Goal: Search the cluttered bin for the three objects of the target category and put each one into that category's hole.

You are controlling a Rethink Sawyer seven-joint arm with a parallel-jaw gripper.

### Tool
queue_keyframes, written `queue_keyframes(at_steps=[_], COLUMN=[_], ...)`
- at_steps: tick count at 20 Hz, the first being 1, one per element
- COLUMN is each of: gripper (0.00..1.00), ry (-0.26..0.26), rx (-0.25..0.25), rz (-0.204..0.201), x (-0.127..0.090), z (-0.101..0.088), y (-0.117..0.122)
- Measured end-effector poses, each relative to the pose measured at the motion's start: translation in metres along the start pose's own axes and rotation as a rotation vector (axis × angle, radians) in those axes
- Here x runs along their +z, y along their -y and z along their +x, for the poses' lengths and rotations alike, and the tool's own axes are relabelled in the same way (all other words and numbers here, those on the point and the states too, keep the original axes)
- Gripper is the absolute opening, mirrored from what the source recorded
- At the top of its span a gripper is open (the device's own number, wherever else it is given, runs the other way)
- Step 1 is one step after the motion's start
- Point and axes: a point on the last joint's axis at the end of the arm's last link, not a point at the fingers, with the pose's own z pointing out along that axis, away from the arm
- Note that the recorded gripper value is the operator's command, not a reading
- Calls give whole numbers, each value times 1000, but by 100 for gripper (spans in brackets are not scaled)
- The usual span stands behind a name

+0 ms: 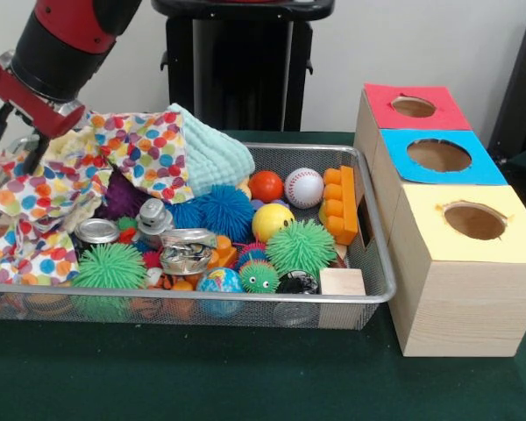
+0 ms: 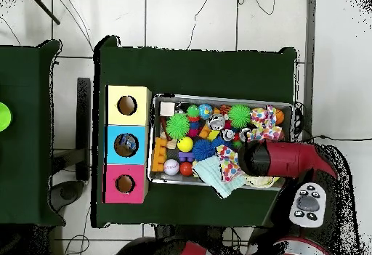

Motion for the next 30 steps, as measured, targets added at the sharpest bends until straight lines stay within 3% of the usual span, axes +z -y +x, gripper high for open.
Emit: queue_keyframes(at_steps=[5, 8, 12, 18, 26, 30], gripper=[100, 100, 100, 100, 100, 100], ry=[7, 12, 11, 22, 41, 22], rx=[18, 53, 100, 159, 193, 209], rz=[-37, -84, -132, -195, -252, -266], x=[-1, -6, -20, -61, -93, -100], z=[-7, -15, -19, -26, -37, -36], y=[-6, -11, -16, -31, -51, -59])
